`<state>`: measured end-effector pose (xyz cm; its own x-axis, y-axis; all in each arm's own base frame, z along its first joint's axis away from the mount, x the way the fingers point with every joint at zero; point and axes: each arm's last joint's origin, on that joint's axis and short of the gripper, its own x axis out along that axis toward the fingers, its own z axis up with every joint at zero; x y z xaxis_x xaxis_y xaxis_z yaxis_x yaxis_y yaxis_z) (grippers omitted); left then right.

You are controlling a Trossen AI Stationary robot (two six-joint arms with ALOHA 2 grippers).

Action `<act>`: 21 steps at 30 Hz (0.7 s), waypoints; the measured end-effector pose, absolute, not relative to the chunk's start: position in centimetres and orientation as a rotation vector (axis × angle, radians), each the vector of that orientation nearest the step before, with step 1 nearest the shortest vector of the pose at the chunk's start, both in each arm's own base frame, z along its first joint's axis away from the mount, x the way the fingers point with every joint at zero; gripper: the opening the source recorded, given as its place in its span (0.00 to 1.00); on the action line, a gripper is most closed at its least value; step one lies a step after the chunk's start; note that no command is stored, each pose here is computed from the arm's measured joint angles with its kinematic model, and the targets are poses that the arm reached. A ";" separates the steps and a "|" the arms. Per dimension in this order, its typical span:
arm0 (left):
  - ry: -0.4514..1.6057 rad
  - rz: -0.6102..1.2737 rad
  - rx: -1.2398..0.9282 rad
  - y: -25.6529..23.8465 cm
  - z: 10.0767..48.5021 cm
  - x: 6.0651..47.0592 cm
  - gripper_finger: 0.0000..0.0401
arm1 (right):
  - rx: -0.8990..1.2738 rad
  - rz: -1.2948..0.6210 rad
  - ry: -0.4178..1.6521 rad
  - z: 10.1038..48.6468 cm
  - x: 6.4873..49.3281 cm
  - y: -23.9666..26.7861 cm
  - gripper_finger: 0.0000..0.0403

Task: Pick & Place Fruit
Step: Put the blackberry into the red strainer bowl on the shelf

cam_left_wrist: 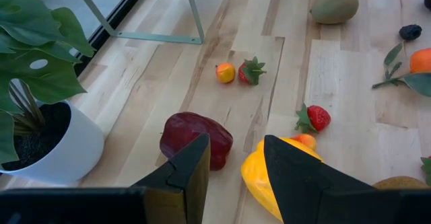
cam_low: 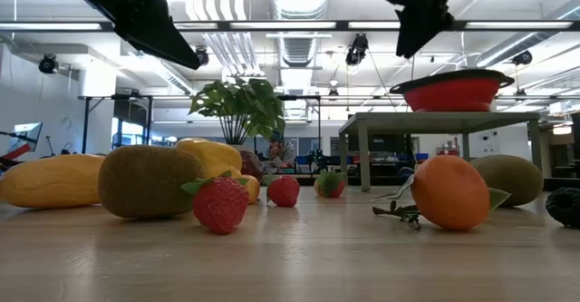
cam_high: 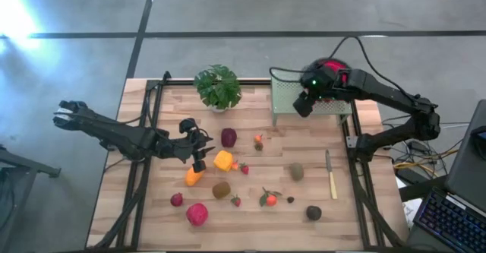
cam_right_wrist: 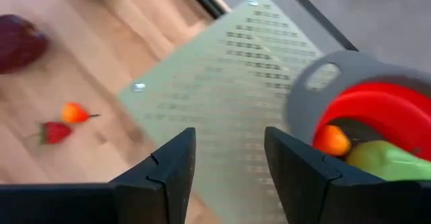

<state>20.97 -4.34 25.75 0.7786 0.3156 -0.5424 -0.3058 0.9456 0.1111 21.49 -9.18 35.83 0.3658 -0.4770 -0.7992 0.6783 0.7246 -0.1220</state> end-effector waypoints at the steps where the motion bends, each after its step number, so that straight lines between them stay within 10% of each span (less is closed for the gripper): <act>1: 0.590 0.336 0.017 -4.3 25.7 21.0 0.37 | 0.250 -0.743 0.930 35.8 21.7 -8.8 0.44; 21: 0.590 0.336 0.017 -4.3 25.7 21.0 0.37 | 0.286 -0.514 0.951 33.8 23.3 0.4 0.39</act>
